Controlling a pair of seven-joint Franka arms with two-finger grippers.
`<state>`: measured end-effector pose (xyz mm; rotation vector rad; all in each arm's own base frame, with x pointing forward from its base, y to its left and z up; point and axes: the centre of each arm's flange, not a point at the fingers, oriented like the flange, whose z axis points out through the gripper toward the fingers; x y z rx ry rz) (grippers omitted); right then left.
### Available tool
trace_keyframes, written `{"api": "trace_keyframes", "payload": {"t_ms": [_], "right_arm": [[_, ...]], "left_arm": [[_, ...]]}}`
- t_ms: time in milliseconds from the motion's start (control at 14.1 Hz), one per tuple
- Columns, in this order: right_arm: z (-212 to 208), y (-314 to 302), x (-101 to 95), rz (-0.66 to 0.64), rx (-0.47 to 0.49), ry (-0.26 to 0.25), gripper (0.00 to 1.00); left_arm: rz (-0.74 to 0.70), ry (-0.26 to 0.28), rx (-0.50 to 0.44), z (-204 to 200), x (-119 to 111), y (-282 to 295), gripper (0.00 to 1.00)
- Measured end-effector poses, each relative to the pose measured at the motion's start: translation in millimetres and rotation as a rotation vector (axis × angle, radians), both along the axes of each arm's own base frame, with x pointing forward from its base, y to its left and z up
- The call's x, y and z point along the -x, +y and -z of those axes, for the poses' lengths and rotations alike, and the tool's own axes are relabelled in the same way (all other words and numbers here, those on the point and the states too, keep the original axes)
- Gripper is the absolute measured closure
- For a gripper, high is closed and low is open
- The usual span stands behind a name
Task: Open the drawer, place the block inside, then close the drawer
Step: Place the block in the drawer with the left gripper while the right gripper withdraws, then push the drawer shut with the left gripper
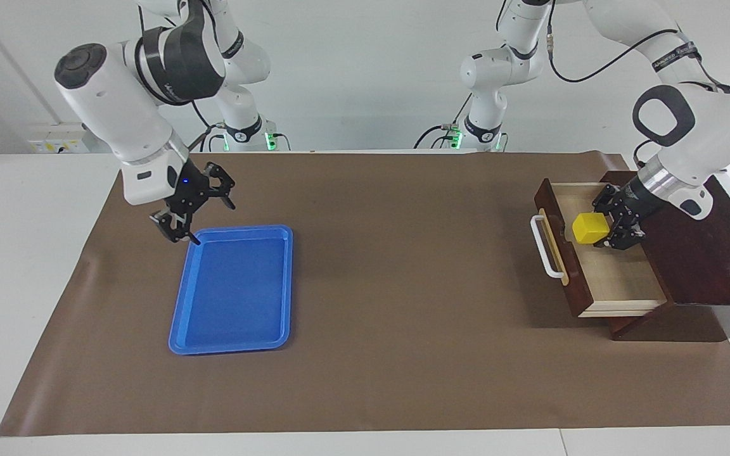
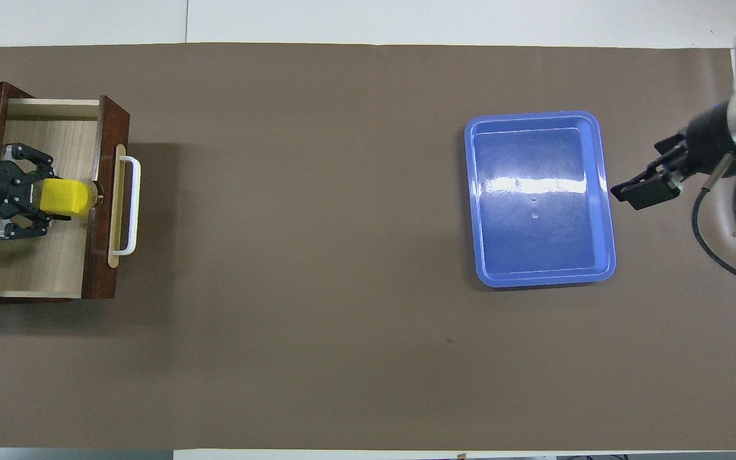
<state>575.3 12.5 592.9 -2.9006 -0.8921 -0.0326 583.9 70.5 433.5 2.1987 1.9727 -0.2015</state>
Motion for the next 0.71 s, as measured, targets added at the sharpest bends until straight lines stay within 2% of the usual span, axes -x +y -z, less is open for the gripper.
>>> {"api": "trace_keyframes", "payload": {"t_ms": [283,354,566,707], "right_arm": [[-45.8,-26.7,49.9,0.352,0.108,0.083,0.0],[-55.2,-33.5,61.7,0.425,0.126,0.098,0.0],[-73.9,-52.5,86.7,0.573,0.159,0.123,0.0],[-75.6,-57.2,88.3,0.595,0.176,0.117,0.0]], "left_arm": [[0.034,-0.002,-0.035,7.7,3.7,1.3,0.4],[0.049,0.001,-0.055,5.4,3.9,0.8,0.33],[0.075,0.021,-0.07,-29.8,-2.7,-1.7,0.0],[0.052,0.024,-0.067,-72.2,-14.3,-21.1,0.0]]}}
